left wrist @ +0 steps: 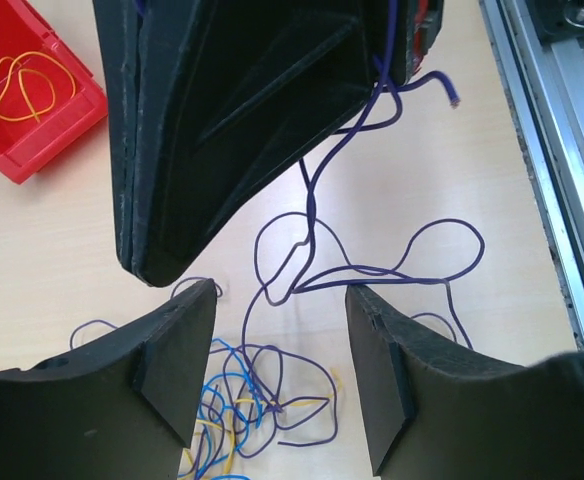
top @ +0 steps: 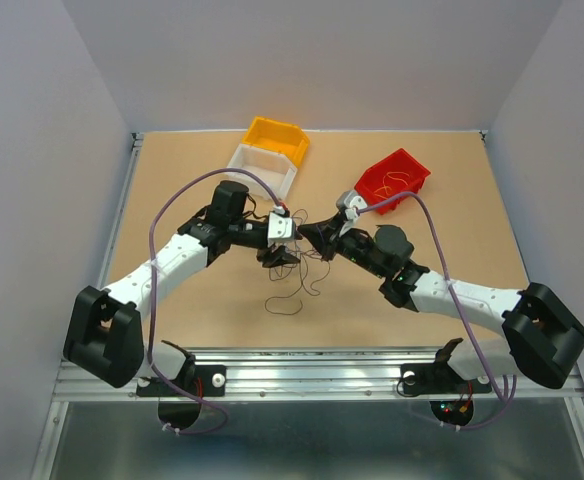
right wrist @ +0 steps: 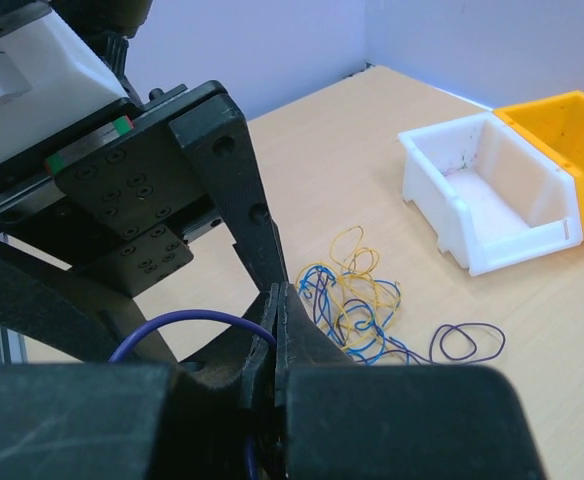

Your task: Untangle the cables

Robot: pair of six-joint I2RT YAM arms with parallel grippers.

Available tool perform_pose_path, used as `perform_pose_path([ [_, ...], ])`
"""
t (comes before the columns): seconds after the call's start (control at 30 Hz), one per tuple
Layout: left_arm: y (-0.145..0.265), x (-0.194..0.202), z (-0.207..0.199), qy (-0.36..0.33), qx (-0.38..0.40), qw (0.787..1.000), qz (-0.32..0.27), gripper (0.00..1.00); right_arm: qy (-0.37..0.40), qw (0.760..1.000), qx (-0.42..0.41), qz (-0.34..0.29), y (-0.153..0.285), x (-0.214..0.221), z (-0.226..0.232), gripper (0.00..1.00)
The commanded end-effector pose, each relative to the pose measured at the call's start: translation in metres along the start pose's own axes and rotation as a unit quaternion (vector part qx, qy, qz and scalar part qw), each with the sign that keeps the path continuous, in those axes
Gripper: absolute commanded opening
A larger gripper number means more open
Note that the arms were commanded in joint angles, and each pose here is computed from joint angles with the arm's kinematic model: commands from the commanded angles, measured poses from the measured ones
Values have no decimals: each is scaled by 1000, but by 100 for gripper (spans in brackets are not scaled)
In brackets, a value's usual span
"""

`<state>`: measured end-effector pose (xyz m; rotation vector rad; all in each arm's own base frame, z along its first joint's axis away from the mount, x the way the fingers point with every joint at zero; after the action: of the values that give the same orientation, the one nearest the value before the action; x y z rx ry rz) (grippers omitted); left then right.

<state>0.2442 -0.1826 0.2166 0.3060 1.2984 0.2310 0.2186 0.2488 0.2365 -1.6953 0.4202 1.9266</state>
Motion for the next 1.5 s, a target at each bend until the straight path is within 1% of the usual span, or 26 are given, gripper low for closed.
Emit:
perform_pose_path([
  [0.0,-2,-14,5,-24,17,999,-36,66,1,999,3,-43,-3,-18,2,0],
  [0.23,-11,-7,13,1,17,999,-39,65,0,999,1,-47,-3,-21,3,1],
  [0.33,-13,-7,17,10,20,999,-46,59,-2,999,3,-48,-2,-21,3,0],
  [0.43,-16,-7,17,22,29,998,-52,50,-2,999,8,-51,-2,-22,2,0],
  [0.47,-16,-9,18,21,30,998,-54,45,-3,999,9,-52,-2,-22,2,0],
  [0.5,-16,-8,18,23,29,998,-54,33,-3,999,8,-51,-2,-22,2,0],
  [0.57,-16,-9,18,25,30,998,-55,23,-3,999,11,-51,-3,-21,1,1],
  [0.6,-15,-11,17,24,31,998,-58,14,-3,999,10,-51,-3,-22,2,1],
  [0.67,-14,-12,16,24,33,997,-60,6,-4,999,14,-50,-4,-20,1,1],
  [0.77,-11,-17,14,22,30,997,-62,1,-5,998,27,-49,-5,-18,-2,1],
  [1.03,4,-28,8,12,47,996,-75,0,8,996,80,-41,-5,-9,-12,1],
  [1.1,13,-34,7,18,60,995,-84,0,12,995,95,-37,-6,-5,-16,5],
  [1.13,22,-35,12,15,53,994,-90,0,13,994,100,-35,-7,-4,-17,13],
  [1.17,30,-44,17,9,49,994,-99,0,14,994,104,-32,-8,-2,-18,15],
  [1.2,38,-49,14,39,59,992,-108,0,18,994,106,-25,-10,2,-20,17],
  [1.23,48,-54,20,33,49,992,-116,0,19,994,108,-22,-12,4,-21,17],
  [1.27,61,-56,25,82,35,989,-120,0,20,993,114,-17,-14,8,-23,17],
  [1.3,72,-72,33,78,27,988,-134,0,21,993,116,-14,-16,10,-24,17],
  [1.33,80,-79,37,85,19,987,-138,0,21,993,117,-14,-19,10,-25,17],
  [1.37,96,-95,46,93,2,985,-144,0,21,993,119,-2,-23,18,-28,17],
  [1.47,120,-132,54,77,-43,984,-154,0,19,992,121,16,-34,30,-32,19],
])
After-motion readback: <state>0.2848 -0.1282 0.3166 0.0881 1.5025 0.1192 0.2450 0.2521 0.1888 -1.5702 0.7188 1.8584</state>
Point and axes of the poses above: each gripper's point midway between its finger pads, its own y axis back along the fingers, its own z axis along the line the jaws close on, x = y × z, the point moved 10 cm from there along y, back along the fingers, and after that the axes turned 3 degrees about -y, right-handed, at the moved point
